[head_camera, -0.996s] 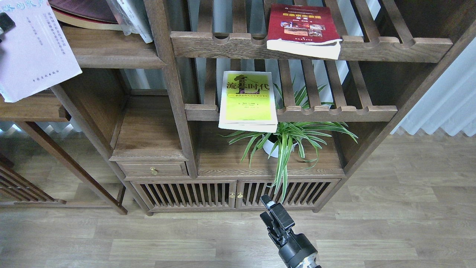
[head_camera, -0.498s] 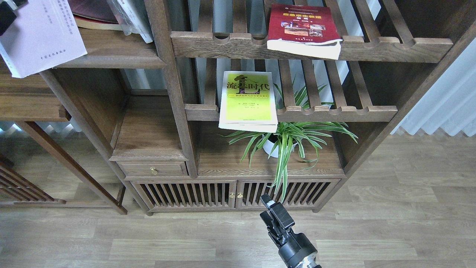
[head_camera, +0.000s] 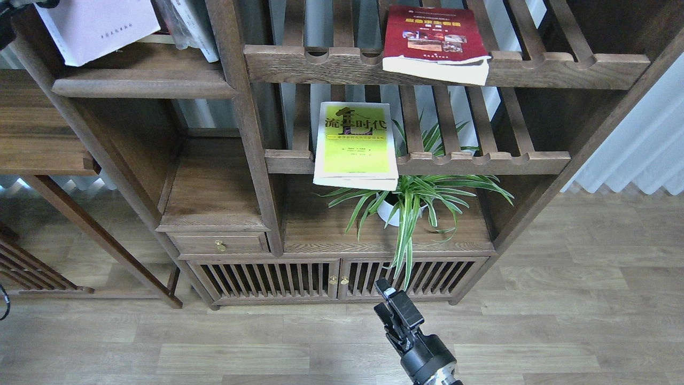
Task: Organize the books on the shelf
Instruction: 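Push the white book onto the top shelf beside the red book, then release the white book and withdraw the left gripper downward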
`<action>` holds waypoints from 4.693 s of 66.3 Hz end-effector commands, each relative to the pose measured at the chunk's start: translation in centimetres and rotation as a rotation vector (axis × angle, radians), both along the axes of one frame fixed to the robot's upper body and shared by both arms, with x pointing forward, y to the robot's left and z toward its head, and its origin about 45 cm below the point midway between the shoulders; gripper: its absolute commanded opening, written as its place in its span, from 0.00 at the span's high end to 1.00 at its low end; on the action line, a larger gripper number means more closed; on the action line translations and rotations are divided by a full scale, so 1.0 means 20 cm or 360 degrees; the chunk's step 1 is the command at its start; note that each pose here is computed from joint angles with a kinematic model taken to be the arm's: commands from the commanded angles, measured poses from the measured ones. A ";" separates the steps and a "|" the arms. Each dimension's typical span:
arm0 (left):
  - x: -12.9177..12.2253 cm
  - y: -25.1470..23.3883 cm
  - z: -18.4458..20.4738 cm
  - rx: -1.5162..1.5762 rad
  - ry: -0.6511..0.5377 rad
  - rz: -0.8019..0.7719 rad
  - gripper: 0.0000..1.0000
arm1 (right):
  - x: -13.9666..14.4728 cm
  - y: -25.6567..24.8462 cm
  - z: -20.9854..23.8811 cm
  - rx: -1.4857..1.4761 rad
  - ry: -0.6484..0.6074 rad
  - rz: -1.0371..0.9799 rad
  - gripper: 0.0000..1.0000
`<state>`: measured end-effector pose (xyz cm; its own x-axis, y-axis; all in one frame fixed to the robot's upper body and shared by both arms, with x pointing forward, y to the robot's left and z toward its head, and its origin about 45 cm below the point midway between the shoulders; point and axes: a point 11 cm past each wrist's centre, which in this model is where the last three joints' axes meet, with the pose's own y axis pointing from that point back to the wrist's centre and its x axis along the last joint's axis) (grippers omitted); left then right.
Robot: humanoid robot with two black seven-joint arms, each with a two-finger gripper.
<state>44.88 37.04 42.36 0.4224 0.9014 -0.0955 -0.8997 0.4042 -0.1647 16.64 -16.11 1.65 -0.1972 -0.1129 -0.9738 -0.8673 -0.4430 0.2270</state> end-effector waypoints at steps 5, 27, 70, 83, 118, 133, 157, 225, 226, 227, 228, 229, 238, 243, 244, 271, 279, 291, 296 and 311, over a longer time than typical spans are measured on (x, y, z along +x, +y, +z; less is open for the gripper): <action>0.03 0.02 0.00 -0.0036 -0.0035 0.0030 0.95 | 0.00 0.01 0.00 0.0005 -0.0002 0.0002 0.02; 0.16 -0.17 -0.03 -0.0217 -0.0124 -0.0019 0.95 | 0.00 0.03 0.01 0.0026 -0.0003 -0.0003 0.02; 0.30 -0.24 -0.09 -0.0335 -0.0162 0.0047 0.95 | 0.00 0.07 0.02 0.0055 -0.0005 -0.0003 0.02; 0.33 -0.29 -0.17 -0.0411 -0.0141 0.0054 0.95 | 0.01 0.08 0.03 0.0063 -0.0012 -0.0002 0.02; 0.38 -0.40 -0.22 -0.0370 -0.0069 0.0016 0.94 | 0.00 0.08 0.03 0.0066 -0.0014 0.0008 0.02; 0.39 -0.39 -0.26 -0.0321 -0.0030 0.0032 0.94 | 0.00 0.09 0.03 0.0066 -0.0013 0.0010 0.02; 0.41 -0.36 -0.19 -0.0145 -0.0023 0.0040 0.94 | 0.00 0.09 0.03 0.0071 -0.0015 0.0018 0.02; 0.41 -0.35 -0.11 0.0006 -0.0092 0.0031 0.38 | 0.00 0.10 0.05 0.0092 -0.0021 0.0010 0.02; 0.41 -0.36 -0.10 0.0002 -0.0100 0.0026 0.37 | 0.00 0.10 0.05 0.0093 -0.0023 0.0013 0.02; 0.41 -0.36 -0.09 -0.0005 -0.0107 0.0023 0.36 | 0.00 0.10 0.05 0.0092 -0.0024 0.0011 0.02; 0.41 -0.36 -0.09 -0.0005 -0.0109 0.0021 0.36 | 0.00 0.10 0.05 0.0093 -0.0023 0.0013 0.02; 0.41 -0.37 -0.08 -0.0016 -0.0118 0.0015 0.35 | 0.00 0.10 0.05 0.0093 -0.0023 0.0013 0.02; 0.39 -0.37 -0.02 -0.0071 -0.0162 -0.0002 0.29 | 0.00 0.11 0.05 0.0094 -0.0025 0.0014 0.02; 0.38 -0.37 0.00 -0.0100 -0.0189 -0.0014 0.27 | 0.00 0.11 0.05 0.0094 -0.0023 0.0013 0.02; 0.38 -0.38 0.00 -0.0106 -0.0193 -0.0018 0.27 | 0.00 0.11 0.05 0.0094 -0.0023 0.0013 0.02; 0.19 -0.30 -0.07 -0.0094 -0.0151 -0.0061 0.28 | 0.00 0.13 0.09 0.0131 -0.0054 0.0012 0.02; 0.16 -0.31 -0.02 -0.0110 -0.0197 -0.0073 0.27 | 0.00 0.13 0.09 0.0131 -0.0053 0.0014 0.02; 0.15 -0.29 -0.01 -0.0211 -0.0263 -0.0044 0.27 | 0.01 0.13 0.10 0.0138 -0.0061 0.0012 0.02; 0.16 -0.31 -0.02 -0.0311 -0.0313 -0.0034 0.28 | 0.01 0.13 0.11 0.0140 -0.0063 0.0013 0.02; 0.18 -0.33 -0.06 -0.0367 -0.0306 -0.0018 0.28 | -0.02 0.14 0.11 0.0153 -0.0051 0.0008 0.02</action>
<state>48.34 30.75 41.31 0.4600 0.8638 -0.2056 -0.8405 0.3490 -0.4145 16.60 -13.49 3.75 -0.1613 -0.0254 -0.9866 -0.8714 -0.4656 0.1545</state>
